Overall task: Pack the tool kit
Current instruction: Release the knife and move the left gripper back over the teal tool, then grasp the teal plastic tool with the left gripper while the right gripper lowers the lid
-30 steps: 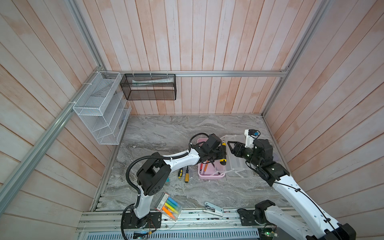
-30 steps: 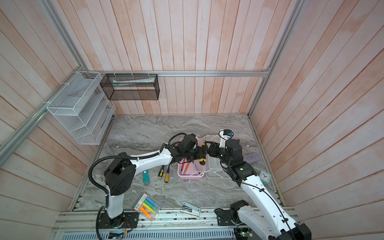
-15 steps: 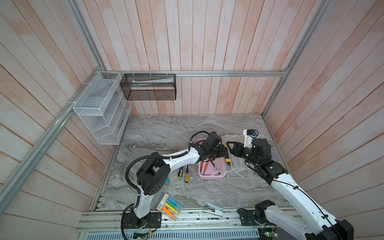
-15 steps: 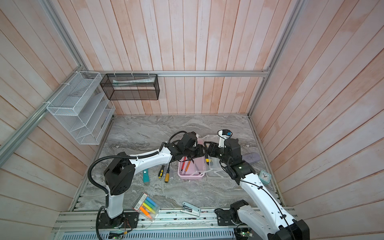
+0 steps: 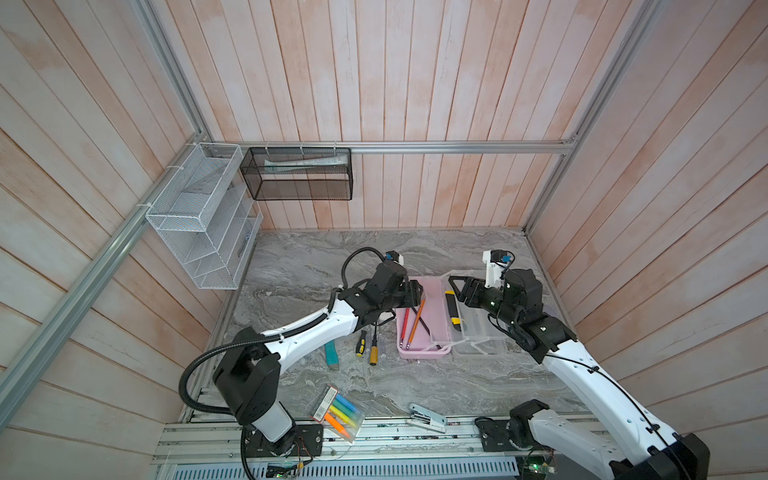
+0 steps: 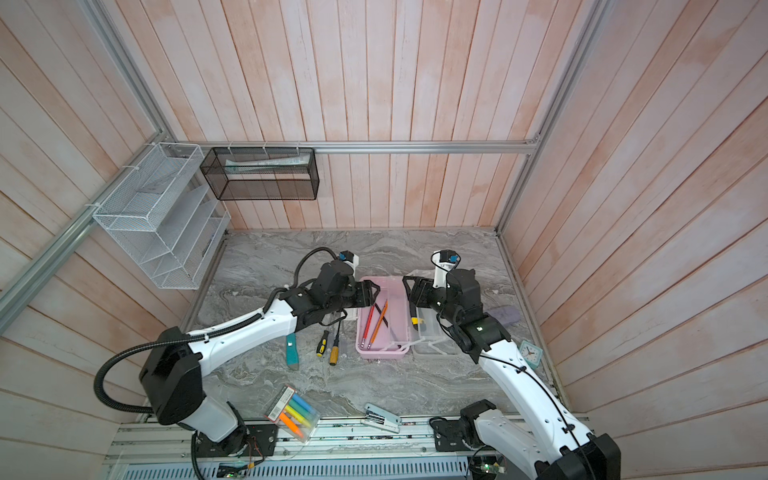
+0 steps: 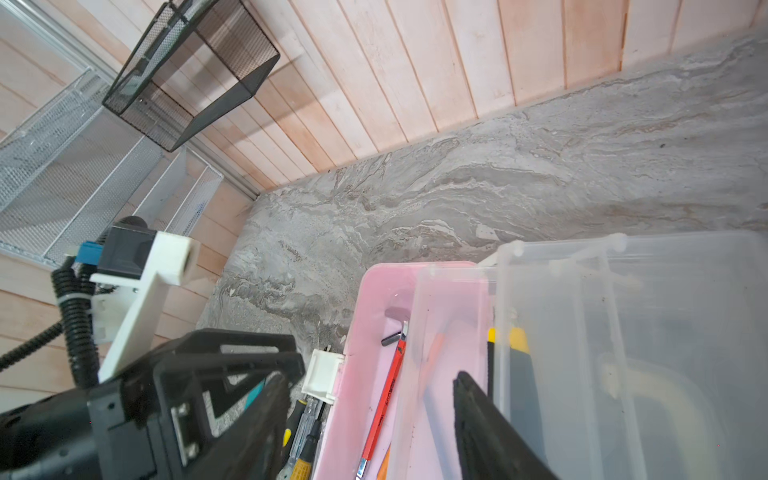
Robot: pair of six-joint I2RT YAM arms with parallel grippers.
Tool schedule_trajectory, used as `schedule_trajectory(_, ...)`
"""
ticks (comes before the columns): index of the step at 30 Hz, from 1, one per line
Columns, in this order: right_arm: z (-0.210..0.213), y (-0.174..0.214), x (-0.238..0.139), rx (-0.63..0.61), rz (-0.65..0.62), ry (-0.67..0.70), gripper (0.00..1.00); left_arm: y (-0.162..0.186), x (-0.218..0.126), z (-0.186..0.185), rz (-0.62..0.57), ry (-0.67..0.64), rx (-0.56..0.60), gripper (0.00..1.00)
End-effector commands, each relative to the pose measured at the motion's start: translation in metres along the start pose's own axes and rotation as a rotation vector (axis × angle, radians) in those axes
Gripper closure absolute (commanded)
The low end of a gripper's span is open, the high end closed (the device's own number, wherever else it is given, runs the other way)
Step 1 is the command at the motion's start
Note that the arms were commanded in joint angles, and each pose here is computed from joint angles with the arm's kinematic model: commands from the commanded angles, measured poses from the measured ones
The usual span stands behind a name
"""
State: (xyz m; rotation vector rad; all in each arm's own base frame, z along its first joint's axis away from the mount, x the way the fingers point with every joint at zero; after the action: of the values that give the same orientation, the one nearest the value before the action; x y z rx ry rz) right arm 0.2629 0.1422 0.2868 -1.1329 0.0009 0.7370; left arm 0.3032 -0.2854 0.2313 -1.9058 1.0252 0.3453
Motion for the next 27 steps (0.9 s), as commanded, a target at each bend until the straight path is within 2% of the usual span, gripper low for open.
schedule_trajectory(1, 0.017, 0.006, 0.007, -0.062, 0.037, 0.010, 0.37, 0.016, -0.018, 0.075, 0.016, -0.351, 0.019, 0.33)
schedule_trajectory(3, 0.028, 0.017, 0.016, -0.076, 0.079, 0.001, 0.37, 0.028, -0.035, 0.109, 0.025, -0.515, -0.001, 0.33)
schedule_trajectory(6, 0.042, 0.031, 0.029, -0.088, 0.132, -0.042, 0.35, 0.049, -0.054, 0.138, 0.059, -0.598, -0.042, 0.32)
schedule_trajectory(13, 0.058, 0.054, 0.056, -0.089, 0.228, -0.113, 0.34, 0.083, -0.073, 0.166, 0.082, -0.642, -0.177, 0.27)
schedule_trajectory(17, 0.059, 0.065, 0.068, -0.071, 0.275, -0.135, 0.38, 0.094, -0.074, 0.178, 0.084, -0.624, -0.241, 0.28)
schedule_trajectory(27, 0.056, 0.070, 0.079, -0.070, 0.290, -0.111, 0.40, 0.094, -0.065, 0.206, 0.096, -0.657, -0.268, 0.32)
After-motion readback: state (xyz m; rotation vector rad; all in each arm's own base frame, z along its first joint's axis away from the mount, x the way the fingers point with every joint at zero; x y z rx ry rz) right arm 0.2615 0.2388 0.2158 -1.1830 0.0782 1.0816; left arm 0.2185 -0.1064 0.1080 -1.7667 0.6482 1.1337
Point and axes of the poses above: each gripper's point midway between its finger pads, its own x axis out along the fingers, its own z axis along the line the jaws close on, y = z × x, the point moved 6 cm from there along -x, back along the fingers, and after that the axes turned 6 degrees about -x, right-handed, at the moved point
